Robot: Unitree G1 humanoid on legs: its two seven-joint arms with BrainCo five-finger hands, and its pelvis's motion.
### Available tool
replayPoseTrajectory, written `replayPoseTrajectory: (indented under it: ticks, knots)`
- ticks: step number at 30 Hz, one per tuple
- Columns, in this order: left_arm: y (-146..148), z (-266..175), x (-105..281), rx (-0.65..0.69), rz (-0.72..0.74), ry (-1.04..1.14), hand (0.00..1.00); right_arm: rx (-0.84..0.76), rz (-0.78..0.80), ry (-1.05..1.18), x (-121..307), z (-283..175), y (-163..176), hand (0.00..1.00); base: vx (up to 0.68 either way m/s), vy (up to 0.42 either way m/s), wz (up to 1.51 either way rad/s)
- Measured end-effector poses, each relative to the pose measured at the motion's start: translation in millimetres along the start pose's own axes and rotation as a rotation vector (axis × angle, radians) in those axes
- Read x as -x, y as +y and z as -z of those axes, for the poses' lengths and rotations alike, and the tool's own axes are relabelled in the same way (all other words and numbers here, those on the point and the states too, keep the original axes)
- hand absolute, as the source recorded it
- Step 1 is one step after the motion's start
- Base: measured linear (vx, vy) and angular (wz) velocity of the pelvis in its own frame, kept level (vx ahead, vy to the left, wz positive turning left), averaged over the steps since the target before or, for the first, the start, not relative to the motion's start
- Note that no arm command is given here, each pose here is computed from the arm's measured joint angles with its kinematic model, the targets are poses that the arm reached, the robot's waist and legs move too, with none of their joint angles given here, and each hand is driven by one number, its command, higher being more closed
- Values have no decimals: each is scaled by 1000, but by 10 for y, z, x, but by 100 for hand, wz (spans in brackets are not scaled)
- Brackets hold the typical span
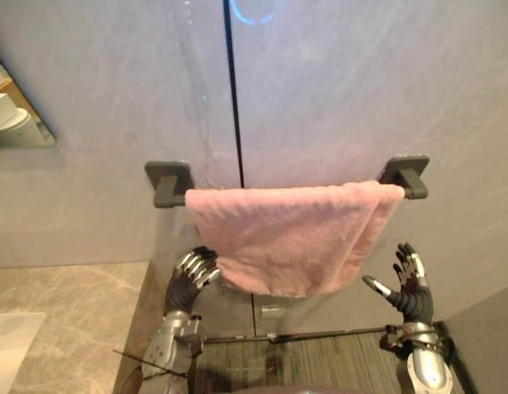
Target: Organize washtable
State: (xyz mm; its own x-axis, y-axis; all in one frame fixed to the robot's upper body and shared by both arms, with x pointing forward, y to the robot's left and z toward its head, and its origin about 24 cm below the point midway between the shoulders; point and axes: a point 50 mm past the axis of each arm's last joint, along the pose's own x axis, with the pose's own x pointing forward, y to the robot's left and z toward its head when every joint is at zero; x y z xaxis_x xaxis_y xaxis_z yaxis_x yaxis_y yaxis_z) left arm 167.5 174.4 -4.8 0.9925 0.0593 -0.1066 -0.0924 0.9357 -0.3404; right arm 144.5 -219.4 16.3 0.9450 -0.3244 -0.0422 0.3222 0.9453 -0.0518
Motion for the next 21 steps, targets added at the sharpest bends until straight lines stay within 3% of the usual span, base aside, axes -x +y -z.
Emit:
replayPoseTrajectory:
  ticks: [6,13,17,21]
  knots:
    - [153,487,264,-62,-82,233,0,19,-31,266,262,548,25,0,-32,-10,-1]
    - [288,1042,534,-198,-144,532,0,75,-189,622,604,1218,298,0,0,0,0]
    - [364,1255,707,-227,-181,666,0,78,-193,718,679,1390,319,0,0,0,0]
    - [398,1310,639,-251,-200,697,0,89,-183,778,700,1488,338,0,-17,-7,-8]
